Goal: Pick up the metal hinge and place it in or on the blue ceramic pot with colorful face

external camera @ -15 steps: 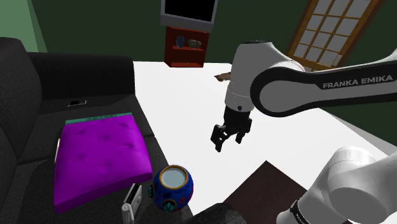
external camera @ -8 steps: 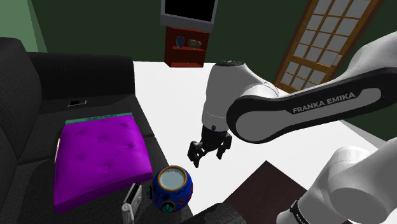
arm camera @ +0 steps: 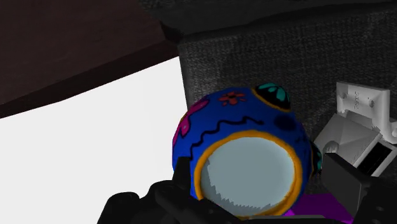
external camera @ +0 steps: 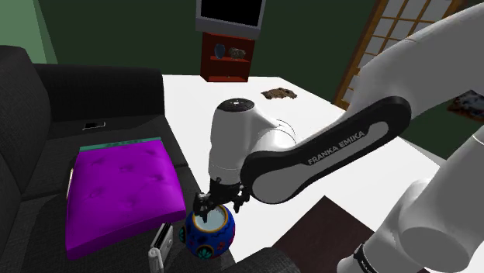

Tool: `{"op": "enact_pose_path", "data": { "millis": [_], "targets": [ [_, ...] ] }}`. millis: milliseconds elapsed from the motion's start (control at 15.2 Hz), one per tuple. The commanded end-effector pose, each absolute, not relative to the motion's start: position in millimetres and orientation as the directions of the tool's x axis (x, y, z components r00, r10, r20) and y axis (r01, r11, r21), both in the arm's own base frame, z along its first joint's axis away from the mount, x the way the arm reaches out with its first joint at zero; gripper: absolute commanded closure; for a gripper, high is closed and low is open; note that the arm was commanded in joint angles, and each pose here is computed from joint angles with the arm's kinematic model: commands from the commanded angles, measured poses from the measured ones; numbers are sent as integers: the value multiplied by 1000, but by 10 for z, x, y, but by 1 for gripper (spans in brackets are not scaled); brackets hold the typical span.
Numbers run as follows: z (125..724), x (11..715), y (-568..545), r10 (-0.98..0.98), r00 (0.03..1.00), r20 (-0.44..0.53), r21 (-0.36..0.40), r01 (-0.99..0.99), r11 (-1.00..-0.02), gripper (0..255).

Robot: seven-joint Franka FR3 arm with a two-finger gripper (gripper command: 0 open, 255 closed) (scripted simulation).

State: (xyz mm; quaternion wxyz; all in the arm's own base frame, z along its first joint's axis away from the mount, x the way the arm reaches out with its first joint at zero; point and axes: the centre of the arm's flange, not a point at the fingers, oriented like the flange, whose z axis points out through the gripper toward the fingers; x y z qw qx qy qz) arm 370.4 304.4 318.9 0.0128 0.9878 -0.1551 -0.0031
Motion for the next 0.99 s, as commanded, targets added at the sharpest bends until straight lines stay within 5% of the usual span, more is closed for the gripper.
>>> {"op": "enact_pose_path", "data": {
  "millis": [0, 924],
  "targets": [
    [3009, 3748, 3249, -324, 946, 3, 19, -324, -946, 0],
    [2054, 4385, 4547, -426, 904, 40, -16, -426, -905, 0]
  ]
}}
